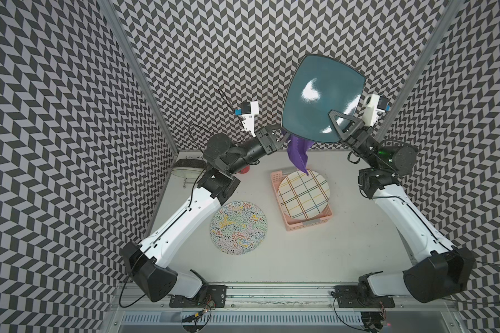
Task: Wipe the wet plate dry
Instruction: Wipe the plate with towel.
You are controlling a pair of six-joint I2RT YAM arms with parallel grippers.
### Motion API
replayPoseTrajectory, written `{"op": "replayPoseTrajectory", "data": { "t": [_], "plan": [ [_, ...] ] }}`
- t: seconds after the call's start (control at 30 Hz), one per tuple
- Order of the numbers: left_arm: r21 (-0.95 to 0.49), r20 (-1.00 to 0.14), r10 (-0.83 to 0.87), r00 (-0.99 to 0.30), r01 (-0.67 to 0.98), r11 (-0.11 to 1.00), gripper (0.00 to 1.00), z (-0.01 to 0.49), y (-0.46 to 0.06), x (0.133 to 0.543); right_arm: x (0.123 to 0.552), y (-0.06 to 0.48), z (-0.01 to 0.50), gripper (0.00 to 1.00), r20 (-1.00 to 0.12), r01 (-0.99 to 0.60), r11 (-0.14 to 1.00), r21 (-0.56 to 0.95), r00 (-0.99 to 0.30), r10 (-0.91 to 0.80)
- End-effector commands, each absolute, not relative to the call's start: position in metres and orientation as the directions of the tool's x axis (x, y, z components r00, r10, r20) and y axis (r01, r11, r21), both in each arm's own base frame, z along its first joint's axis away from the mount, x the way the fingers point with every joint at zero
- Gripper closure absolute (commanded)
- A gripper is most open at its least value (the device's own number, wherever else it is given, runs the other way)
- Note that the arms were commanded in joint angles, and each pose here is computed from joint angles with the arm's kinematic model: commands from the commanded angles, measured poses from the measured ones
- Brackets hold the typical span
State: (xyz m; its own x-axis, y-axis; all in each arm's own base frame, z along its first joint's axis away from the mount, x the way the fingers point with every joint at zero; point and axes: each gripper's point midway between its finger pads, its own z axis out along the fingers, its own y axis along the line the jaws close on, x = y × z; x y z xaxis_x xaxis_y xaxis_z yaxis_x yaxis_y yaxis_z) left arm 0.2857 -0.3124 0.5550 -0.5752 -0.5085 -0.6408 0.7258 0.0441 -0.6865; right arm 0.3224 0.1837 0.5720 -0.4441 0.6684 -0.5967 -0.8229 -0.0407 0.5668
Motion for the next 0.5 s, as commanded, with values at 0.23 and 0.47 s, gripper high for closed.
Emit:
{"op": "replayPoseTrajectory", "data": {
  "t": [0.23, 0.47],
  "plan": [
    [-0.532, -0.826, -0.446, -0.344, 0.738, 0.416, 1.00, 0.500, -0.289, 0.293, 0.376, 0.182, 0.506, 1.00, -0.620, -0.614, 0.328, 0.718, -0.349, 0.703],
    [-0.508, -0.838, -0.459, -0.296, 0.731, 0.456, 1.00, 0.507, -0.284, 0.297, 0.375, 0.187, 0.487, 1.00, -0.681, -0.590, 0.414, 0.693, -0.346, 0.646]
  ]
}}
